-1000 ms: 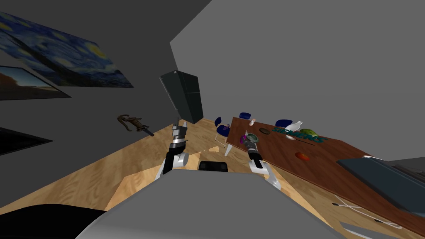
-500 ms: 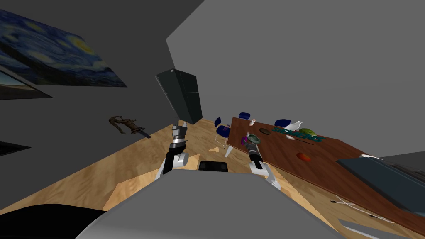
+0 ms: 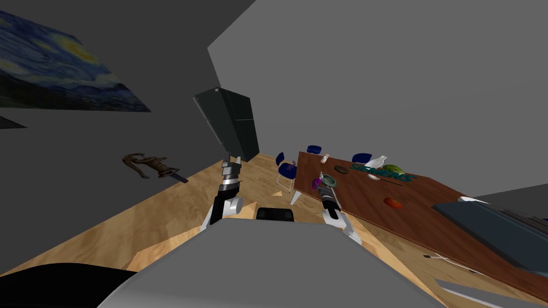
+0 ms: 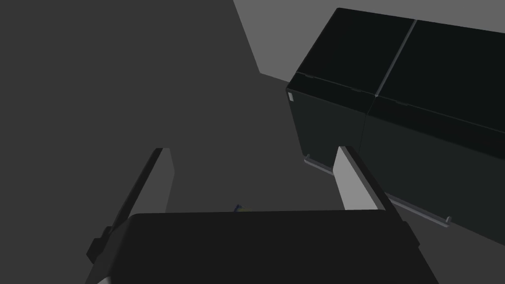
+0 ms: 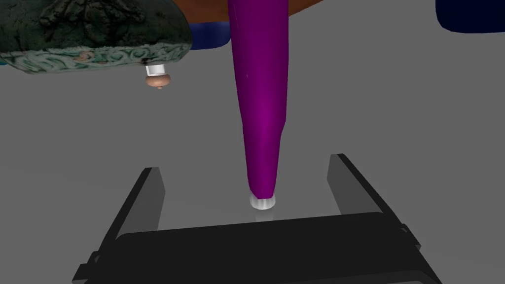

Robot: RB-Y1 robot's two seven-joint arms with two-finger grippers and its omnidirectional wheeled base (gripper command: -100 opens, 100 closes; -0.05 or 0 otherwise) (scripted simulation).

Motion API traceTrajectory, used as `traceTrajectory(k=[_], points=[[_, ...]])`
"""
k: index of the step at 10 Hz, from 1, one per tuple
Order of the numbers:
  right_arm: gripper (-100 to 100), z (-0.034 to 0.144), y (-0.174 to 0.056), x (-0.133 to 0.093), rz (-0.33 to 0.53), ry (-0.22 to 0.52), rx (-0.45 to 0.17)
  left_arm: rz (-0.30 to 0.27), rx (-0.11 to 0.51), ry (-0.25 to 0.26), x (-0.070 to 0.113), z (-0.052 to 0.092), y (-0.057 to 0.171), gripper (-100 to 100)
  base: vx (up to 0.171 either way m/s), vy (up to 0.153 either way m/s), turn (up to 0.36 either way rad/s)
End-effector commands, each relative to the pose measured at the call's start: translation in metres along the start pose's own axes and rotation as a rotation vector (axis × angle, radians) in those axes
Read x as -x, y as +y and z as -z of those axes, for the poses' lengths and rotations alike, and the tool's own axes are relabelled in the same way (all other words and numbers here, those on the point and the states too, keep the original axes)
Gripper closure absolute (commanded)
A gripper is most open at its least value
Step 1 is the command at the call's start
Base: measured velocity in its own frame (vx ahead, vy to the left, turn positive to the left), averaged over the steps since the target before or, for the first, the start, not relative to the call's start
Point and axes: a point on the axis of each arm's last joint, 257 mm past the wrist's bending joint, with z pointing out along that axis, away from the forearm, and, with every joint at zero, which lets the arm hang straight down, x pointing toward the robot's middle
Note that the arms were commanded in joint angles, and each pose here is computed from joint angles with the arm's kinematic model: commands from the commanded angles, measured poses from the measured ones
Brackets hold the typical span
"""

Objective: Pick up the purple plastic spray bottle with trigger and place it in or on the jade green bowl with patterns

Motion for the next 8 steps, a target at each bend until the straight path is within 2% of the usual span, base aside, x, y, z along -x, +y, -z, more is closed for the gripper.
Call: traceTrajectory(k=[1,3,4,5,6,8], points=[[-100,0.0004,-0.0057,-0.0090,0.025,0.010,-0.011,0.000,0.000,0.000,0.0000,0.0000,0.0000,0,0.115,0.038,-0.095],[-100,-0.0003,-0.0051,-0.0118,0.023,0.012,-0.014,0.000,0.000,0.000,0.0000,0.0000,0.0000,0,0.095,0.030,-0.045],[0,-0.0003,-0.0047,-0.0123,0.026,0.012,-0.013,0.000,0.000,0.000,0.0000,0.0000,0.0000,0,0.011,0.004,0.003],[-100,-0.0004,-0.0046,-0.0121,0.026,0.012,-0.013,0.000,0.000,0.000,0.0000,0.0000,0.0000,0,0.005,0.002,0.000],[100,-0.0004,-0.0046,-0.0121,0.026,0.012,-0.013,0.000,0.000,0.000,0.0000,-0.0001,0.0000,0,0.000,0.000,0.000],[100,-0.0006,-0.0040,-0.0117,0.025,0.011,-0.012,0.000,0.000,0.000,0.0000,-0.0001,0.0000,0,0.000,0.000,0.000]])
